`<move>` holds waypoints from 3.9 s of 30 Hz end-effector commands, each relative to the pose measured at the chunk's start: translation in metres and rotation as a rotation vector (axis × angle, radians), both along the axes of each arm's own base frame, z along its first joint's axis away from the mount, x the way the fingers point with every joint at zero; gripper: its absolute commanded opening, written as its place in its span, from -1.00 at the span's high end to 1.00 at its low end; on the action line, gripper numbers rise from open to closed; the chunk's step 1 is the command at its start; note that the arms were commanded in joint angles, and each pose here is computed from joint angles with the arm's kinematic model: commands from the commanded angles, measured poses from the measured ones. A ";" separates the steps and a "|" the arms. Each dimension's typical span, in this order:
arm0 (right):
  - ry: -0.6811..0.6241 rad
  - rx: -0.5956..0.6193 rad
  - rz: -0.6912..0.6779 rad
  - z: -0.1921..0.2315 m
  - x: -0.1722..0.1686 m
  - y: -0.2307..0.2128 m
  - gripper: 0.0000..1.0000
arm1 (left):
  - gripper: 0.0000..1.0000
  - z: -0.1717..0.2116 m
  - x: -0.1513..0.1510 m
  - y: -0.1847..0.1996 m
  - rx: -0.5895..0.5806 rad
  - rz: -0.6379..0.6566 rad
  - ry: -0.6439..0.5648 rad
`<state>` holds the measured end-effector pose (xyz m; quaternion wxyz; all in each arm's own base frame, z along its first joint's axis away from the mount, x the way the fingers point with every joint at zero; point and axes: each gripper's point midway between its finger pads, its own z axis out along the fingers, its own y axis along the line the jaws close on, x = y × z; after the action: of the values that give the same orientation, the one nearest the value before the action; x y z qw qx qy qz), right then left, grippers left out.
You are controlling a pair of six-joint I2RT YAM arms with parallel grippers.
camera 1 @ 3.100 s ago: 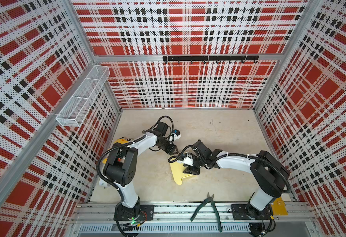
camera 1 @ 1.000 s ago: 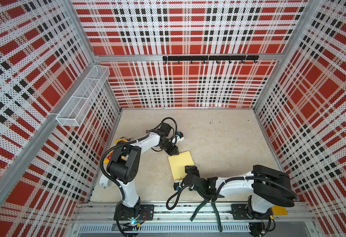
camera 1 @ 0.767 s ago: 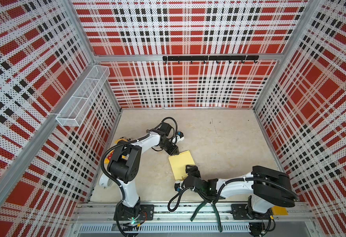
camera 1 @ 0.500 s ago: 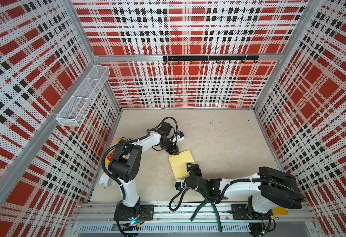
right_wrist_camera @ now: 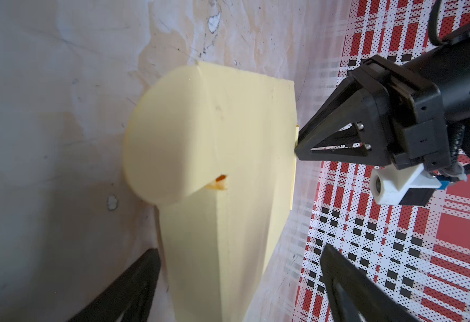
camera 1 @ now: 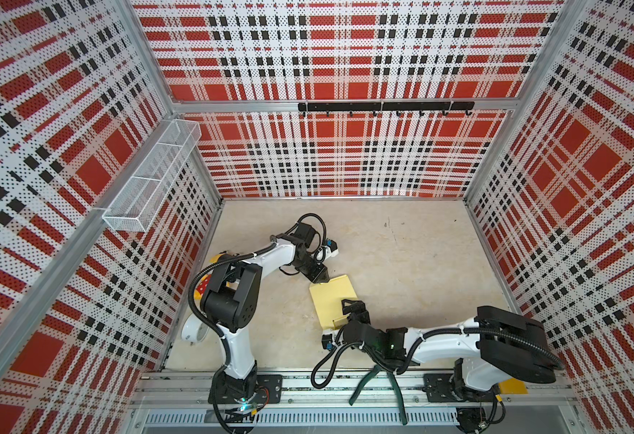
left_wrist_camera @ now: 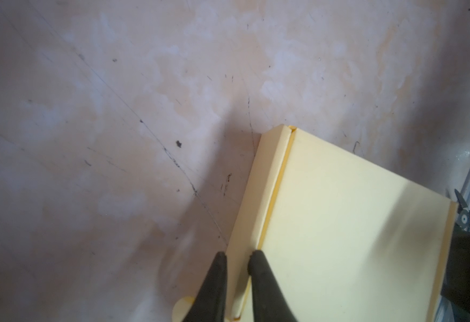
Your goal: Fold the paper box
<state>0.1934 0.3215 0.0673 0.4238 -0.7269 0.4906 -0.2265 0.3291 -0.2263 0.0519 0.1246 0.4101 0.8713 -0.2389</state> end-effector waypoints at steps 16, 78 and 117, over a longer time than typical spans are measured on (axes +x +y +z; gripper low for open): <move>-0.263 0.071 -0.042 0.003 0.027 0.015 -0.93 | 0.59 -0.021 -0.009 0.006 0.071 -0.022 0.045; 0.704 1.411 0.072 0.123 0.089 0.012 0.04 | -0.36 0.196 0.037 0.068 -0.390 0.292 -0.347; 0.869 1.338 0.107 0.062 0.092 0.015 0.03 | 0.31 0.111 -0.006 0.012 -0.235 -0.448 -0.328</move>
<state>0.2848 0.3377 0.1270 0.5405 -0.3624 0.6219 0.4355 0.3369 -0.2076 0.1628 0.2690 0.5932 0.7109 -0.2654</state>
